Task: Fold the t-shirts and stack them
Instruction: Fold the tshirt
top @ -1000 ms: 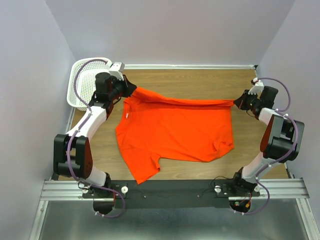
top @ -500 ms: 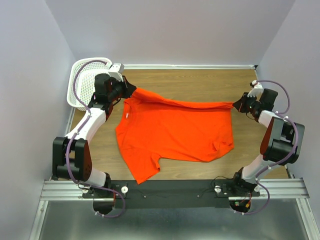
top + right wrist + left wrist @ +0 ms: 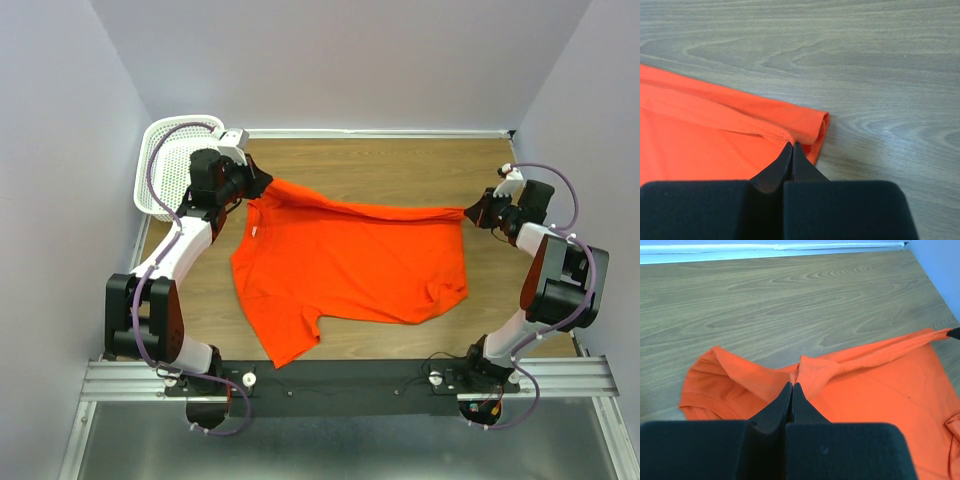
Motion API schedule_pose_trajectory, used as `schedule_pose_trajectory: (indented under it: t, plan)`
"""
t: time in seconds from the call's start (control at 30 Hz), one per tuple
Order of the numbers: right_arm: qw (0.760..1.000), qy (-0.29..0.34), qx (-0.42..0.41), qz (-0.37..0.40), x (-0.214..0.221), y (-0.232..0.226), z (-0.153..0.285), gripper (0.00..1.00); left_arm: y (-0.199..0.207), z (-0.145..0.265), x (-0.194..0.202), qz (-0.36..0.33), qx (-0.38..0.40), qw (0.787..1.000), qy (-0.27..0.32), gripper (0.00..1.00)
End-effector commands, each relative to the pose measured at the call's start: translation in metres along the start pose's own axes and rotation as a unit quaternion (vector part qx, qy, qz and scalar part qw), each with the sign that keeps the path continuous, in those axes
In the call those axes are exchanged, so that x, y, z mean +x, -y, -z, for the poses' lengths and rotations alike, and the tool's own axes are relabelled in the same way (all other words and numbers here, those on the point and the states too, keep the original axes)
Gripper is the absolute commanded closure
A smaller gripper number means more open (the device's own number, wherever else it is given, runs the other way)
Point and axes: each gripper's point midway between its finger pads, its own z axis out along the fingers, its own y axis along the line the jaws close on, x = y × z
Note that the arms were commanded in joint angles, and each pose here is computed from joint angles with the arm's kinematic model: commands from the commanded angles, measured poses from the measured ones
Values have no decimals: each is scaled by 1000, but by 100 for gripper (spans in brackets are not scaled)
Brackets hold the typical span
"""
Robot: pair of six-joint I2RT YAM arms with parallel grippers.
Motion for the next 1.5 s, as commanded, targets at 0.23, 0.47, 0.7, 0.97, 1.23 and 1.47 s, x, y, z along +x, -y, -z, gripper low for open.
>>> schedule_pose_trajectory:
  t: [0.23, 0.47, 0.7, 0.97, 1.23, 1.47]
  plan:
    - [1000, -2, -6, 5, 5, -3, 10, 99, 5, 10, 2, -7, 7, 1000, -1, 100]
    - [1000, -11, -8, 13, 14, -9, 19, 96, 6, 13, 7, -4, 9, 1000, -6, 100]
    - [998, -3, 32, 62, 8, -11, 50, 40, 7, 19, 19, 1, 9, 1000, -18, 100]
    - [999, -4, -19, 43, -7, -34, 58, 36, 12, 27, 22, 1, 12, 1000, -18, 100]
    - [998, -19, -39, 36, 2, -39, 56, 35, 9, 31, 37, 9, 8, 999, -32, 100]
    - [998, -26, -43, 34, 7, -40, 55, 34, 7, 33, 49, 19, 3, 999, -43, 100]
